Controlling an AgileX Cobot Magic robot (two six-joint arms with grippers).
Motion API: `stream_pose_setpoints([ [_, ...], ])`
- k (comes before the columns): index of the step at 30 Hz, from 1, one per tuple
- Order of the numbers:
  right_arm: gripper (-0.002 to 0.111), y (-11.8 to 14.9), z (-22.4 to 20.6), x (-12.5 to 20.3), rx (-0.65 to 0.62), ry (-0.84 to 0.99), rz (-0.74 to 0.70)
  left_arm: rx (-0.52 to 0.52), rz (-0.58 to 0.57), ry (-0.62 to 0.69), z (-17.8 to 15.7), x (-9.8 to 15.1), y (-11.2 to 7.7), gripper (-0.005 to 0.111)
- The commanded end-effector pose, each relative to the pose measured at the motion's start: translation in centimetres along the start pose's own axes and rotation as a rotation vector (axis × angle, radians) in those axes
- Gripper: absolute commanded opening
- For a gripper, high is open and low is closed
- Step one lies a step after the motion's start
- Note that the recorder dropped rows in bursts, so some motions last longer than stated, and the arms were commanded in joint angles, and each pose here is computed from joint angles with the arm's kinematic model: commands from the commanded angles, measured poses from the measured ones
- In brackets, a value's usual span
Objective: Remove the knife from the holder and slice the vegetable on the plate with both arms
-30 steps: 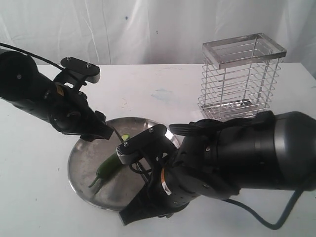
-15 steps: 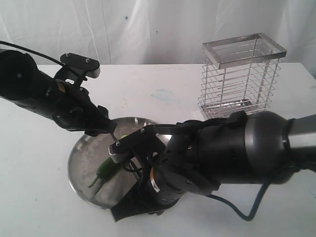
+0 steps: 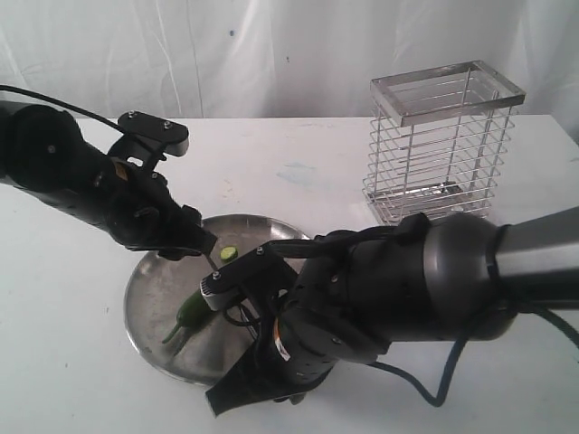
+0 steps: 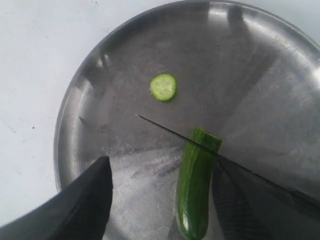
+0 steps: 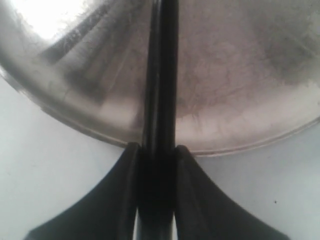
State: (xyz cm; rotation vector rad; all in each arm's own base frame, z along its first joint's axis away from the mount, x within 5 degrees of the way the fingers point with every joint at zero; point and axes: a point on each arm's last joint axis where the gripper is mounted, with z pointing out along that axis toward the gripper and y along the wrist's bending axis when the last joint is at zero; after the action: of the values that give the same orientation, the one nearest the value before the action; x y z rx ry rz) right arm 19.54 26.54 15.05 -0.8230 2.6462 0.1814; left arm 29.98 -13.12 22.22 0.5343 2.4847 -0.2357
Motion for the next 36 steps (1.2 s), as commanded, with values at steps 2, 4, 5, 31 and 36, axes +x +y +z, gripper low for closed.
stream_pose_setpoints([
  [2, 0.000, -0.1, 0.6, 0.0, 0.011, 0.012, -0.019, 0.004, -0.014, 0.030, 0.6, 0.4, 0.1, 0.062],
  [4, 0.000, -0.1, 0.8, 0.0, 0.013, 0.017, -0.020, 0.004, -0.016, 0.028, 0.6, 0.4, 0.1, 0.062],
  [5, 0.000, -0.1, 0.8, 0.0, 0.014, 0.016, -0.022, 0.004, -0.016, 0.025, 0.6, 0.4, 0.1, 0.062],
  [31, 0.000, -0.4, -0.9, -1.1, 0.042, -0.065, -0.014, 0.004, -0.018, 0.021, 0.6, 0.4, 0.1, 0.062],
  [36, 0.000, -0.3, -0.3, -1.0, 0.034, -0.054, -0.004, 0.004, -0.018, 0.021, 0.6, 0.4, 0.1, 0.062],
])
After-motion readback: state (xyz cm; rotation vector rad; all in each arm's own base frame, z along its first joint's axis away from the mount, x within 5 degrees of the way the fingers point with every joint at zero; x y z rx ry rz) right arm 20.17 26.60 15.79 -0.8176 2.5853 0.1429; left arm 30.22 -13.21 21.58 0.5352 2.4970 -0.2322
